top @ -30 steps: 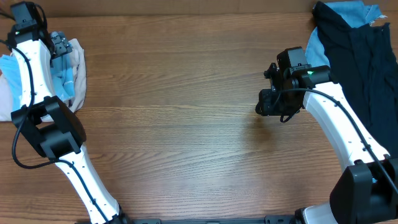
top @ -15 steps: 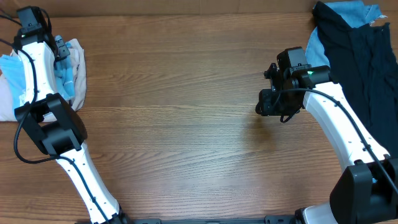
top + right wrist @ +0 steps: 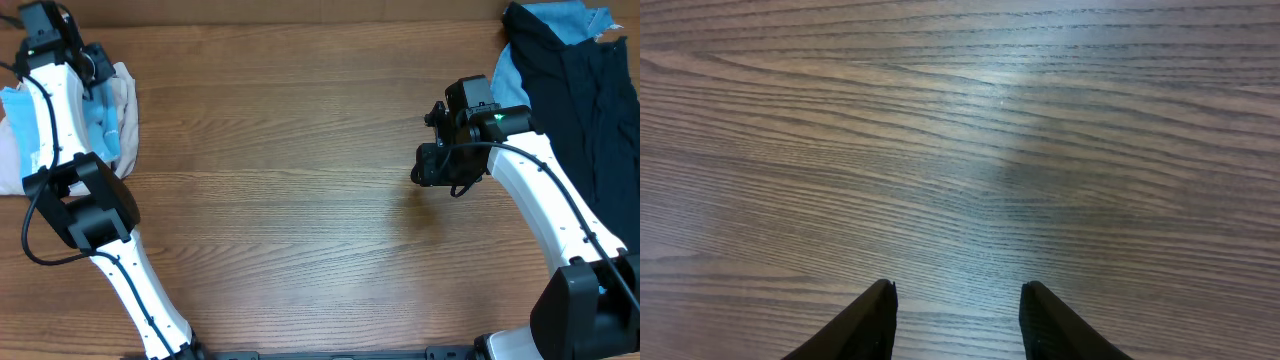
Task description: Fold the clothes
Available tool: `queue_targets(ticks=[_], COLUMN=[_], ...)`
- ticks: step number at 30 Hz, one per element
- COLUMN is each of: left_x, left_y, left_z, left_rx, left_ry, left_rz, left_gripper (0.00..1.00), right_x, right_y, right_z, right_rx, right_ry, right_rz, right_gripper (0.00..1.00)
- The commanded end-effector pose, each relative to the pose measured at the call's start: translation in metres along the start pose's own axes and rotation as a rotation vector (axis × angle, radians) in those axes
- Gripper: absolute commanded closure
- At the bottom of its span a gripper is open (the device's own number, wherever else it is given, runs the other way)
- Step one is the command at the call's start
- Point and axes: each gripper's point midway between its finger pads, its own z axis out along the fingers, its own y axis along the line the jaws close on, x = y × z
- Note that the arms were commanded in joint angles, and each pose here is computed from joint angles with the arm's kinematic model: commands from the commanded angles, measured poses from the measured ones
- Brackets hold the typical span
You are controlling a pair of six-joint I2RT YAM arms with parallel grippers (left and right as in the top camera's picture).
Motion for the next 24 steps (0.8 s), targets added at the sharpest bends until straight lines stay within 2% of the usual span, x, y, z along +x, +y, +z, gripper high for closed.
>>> queue_targets(ticks=[1,8,9,12,14,16,19,23,24], left_x=[-0.005,0.019,0.021,0.018,0.013,0.009,0.006,0.016,0.022], left_y=[-0.029,-0.040,-0.042,-0.042,-0.040,-0.039,-0.038,-0.052,-0.062], left_z=[-0.008,0.000,0.000,-0.009,-0.021,-0.037,-0.065,-0.098,-0.106], left_rx=[0.139,0.125,0.126,0.118,0.104,0.087,0.040,0.025,0.034], left_ry=[-0.003,0.071,0.077,0.077,0.068,0.061,0.060,0.098,0.115], left_rz=[0.004,0.072,0.074,0.067,0.060,0.055,0.068,0.098,0.114], left_gripper=[0.88,0.86,0.74,0.51,0.39,0.33,0.30,0.30,0.30], right_x=[-0.008,-0.008,-0.008,-0.008,-0.009,-0.014,-0.024,-0.039,-0.044], right_y=[0.002,0.002,0.002,0.002,0.002,0.003,0.004,0.011,0.014], right_z=[-0.012,-0.012,-0.012,-0.012,-0.013,-0.013,-0.014,-0.016,-0.017], right_rx=[-0.003,-0.003,-0.003,-0.003,-0.003,-0.005,-0.011,-0.043,-0.061], right_ry=[-0.051,-0.051,-0.051,-0.051,-0.057,-0.075,-0.115,-0.179,-0.199], right_rz=[-0.010,-0.010,-0.010,-0.010,-0.011,-0.014,-0.018,-0.035,-0.041], right_gripper=[0.56,0.57,0.56,0.56,0.56,0.55,0.35,0.01,0.00])
